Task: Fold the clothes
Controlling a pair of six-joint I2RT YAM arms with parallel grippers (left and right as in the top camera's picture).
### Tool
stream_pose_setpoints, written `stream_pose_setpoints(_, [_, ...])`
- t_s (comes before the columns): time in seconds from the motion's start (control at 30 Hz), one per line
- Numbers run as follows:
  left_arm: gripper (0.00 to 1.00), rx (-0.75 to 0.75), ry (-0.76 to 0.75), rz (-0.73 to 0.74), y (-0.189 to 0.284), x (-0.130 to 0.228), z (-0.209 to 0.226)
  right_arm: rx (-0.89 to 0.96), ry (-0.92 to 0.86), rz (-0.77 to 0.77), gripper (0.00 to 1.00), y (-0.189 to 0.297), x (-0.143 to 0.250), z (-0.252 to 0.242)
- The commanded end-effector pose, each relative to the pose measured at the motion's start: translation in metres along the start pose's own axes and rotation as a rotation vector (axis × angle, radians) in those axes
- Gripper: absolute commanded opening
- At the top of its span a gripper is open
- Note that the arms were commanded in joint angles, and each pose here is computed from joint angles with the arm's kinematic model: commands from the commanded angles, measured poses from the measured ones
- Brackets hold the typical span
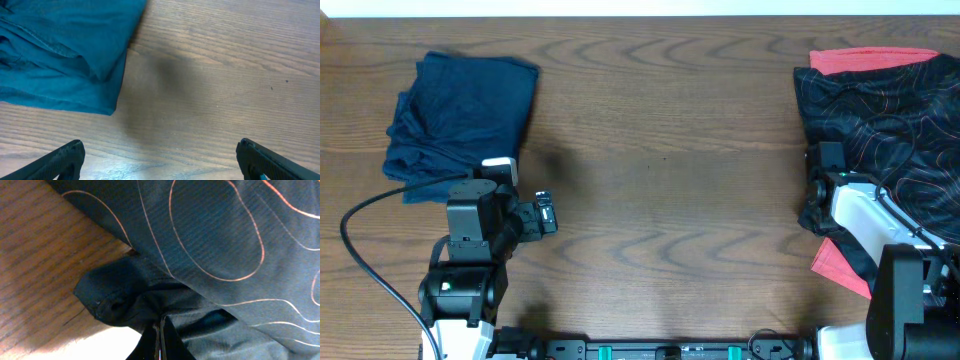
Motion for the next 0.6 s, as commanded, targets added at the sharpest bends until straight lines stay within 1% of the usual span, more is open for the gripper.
stream_pose_setpoints(0.0, [0.98, 0.004, 0.011, -0.029, 0.005, -0.009, -0.001, -0.044, -0.028, -0.073, 0.01, 0.023, -0.026, -0.002])
stream_pose_setpoints(0.13, [0.98, 0.005, 0.011, -0.037, 0.005, -0.011, -0.001, -0.245, 0.095, -0.173, 0.01, 0.075, -0.058, 0.013])
stream_pose_setpoints(0.23, [0.98, 0.005, 0.011, -0.037, 0.005, -0.011, -0.001, -0.372, 0.161, -0.254, 0.01, 0.115, -0.074, 0.019])
stream_pose_setpoints(0.3, [0.98, 0.005, 0.011, -0.037, 0.005, -0.011, -0.001, -0.500, 0.223, -0.313, 0.01, 0.143, -0.080, 0.030])
stream_pose_setpoints(0.43, [0.98, 0.005, 0.011, -0.038, 0.005, -0.011, -0.001, -0.860, 0.440, -0.460, 0.01, 0.212, -0.077, 0.070])
stream_pose_setpoints(0.5, [0.98, 0.005, 0.011, -0.038, 0.005, -0.011, -0.001, -1.049, 0.545, -0.523, 0.01, 0.247, -0.067, 0.092])
stream_pose_setpoints(0.57, [0.98, 0.005, 0.011, -0.037, 0.005, -0.011, -0.001, -1.210, 0.636, -0.550, 0.01, 0.275, -0.050, 0.110])
Point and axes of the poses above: each gripper's point midway between its finger pads, its own y axis back along the fingers, its own z axis along the line the jaws close on, x = y × z, the point moved 3 cm from there along y, back along the fingers, and after that the axes turned 1 degree about -y, right-handed, at the moved point
